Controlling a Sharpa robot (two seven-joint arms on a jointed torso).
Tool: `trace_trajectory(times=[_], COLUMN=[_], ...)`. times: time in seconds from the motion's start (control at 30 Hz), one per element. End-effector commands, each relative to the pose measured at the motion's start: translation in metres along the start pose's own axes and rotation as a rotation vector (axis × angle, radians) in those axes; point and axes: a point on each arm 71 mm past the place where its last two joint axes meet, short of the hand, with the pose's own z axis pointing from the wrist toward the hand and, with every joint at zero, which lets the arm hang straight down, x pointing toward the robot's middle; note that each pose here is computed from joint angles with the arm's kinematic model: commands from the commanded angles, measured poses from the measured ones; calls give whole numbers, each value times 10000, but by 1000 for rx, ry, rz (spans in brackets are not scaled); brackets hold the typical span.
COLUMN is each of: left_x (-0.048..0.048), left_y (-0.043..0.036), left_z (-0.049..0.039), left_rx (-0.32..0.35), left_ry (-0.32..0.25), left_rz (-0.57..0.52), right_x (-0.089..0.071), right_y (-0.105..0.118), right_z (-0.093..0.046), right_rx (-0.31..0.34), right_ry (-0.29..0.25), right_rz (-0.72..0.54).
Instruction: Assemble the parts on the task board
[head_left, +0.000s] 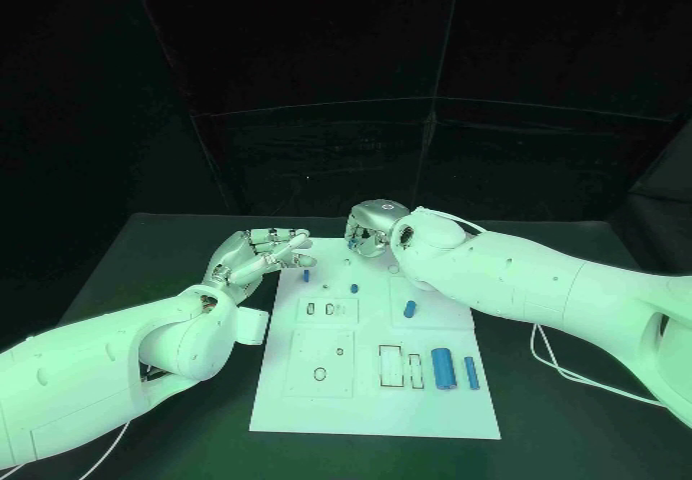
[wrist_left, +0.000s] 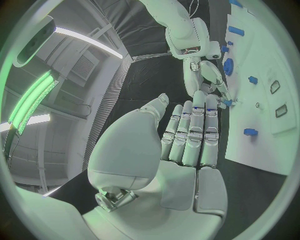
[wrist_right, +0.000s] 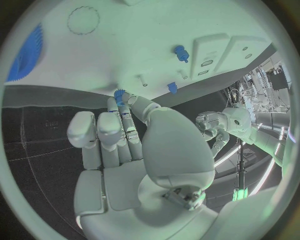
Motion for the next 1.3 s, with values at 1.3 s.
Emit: trace_trajectory(times=[1.3], left_x=[-68], left_y=[-33], left_z=[-25], left_rx=[3], left_ry=[20], left_rz=[-7], right_x=[-235], right_y=[-688], right_z=[-874], right_rx=[193], right_ry=[17], right_rz=[230])
